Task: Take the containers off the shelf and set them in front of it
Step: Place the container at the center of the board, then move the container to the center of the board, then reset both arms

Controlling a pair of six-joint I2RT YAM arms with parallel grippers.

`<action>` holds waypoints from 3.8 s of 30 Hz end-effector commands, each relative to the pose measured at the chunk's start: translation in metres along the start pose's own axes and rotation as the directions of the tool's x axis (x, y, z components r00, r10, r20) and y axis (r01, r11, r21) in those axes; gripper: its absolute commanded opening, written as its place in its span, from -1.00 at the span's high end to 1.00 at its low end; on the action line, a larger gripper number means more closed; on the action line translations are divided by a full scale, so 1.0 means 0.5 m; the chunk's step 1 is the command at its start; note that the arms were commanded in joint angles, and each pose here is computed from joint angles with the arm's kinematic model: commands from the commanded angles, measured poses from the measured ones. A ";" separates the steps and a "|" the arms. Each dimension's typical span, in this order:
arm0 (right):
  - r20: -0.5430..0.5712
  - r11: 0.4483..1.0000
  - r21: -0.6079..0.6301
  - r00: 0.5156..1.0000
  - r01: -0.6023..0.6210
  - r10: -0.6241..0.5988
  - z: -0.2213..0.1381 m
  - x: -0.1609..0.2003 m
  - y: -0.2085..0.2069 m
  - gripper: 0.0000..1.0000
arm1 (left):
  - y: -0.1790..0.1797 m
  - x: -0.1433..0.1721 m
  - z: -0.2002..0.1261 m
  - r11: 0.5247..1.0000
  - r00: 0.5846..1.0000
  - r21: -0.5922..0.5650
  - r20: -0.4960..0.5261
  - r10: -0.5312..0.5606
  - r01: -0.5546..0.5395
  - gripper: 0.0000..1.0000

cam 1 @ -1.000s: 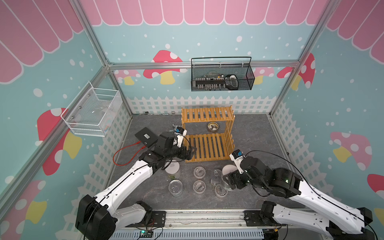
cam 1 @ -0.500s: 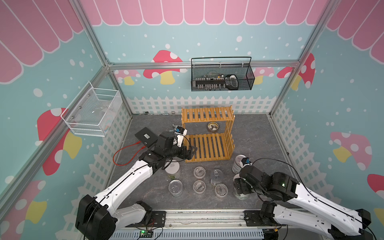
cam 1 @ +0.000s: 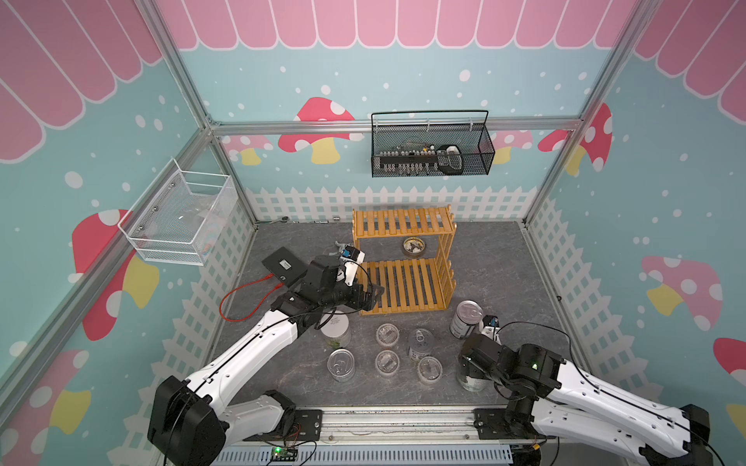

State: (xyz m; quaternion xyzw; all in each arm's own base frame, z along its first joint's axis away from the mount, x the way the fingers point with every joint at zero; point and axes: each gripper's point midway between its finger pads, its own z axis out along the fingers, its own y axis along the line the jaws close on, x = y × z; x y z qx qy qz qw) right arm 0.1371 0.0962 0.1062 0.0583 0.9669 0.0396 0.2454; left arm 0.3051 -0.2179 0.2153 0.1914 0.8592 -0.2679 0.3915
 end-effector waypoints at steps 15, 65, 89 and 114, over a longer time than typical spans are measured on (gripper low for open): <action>0.087 1.000 0.012 0.996 -0.007 0.005 -0.023 -0.049 0.013 -0.99 | -0.008 -0.013 -0.002 0.999 1.000 0.021 0.017 0.024 -0.024 -0.98; 0.093 0.853 -0.105 0.859 0.511 -0.503 0.096 -0.102 0.260 -0.61 | 0.011 -0.005 -0.027 0.999 0.999 -0.045 0.022 0.026 -0.025 -0.99; 0.520 0.967 0.025 0.823 0.252 -0.228 -0.050 -0.519 0.077 -0.98 | 0.368 -0.045 -0.242 0.738 0.782 -0.470 0.611 -0.123 0.484 -0.98; 0.737 0.981 0.193 0.662 -0.009 -0.139 0.145 -0.525 -0.231 -0.98 | 0.483 0.039 -0.137 0.741 0.831 -0.615 0.537 0.142 0.271 -0.98</action>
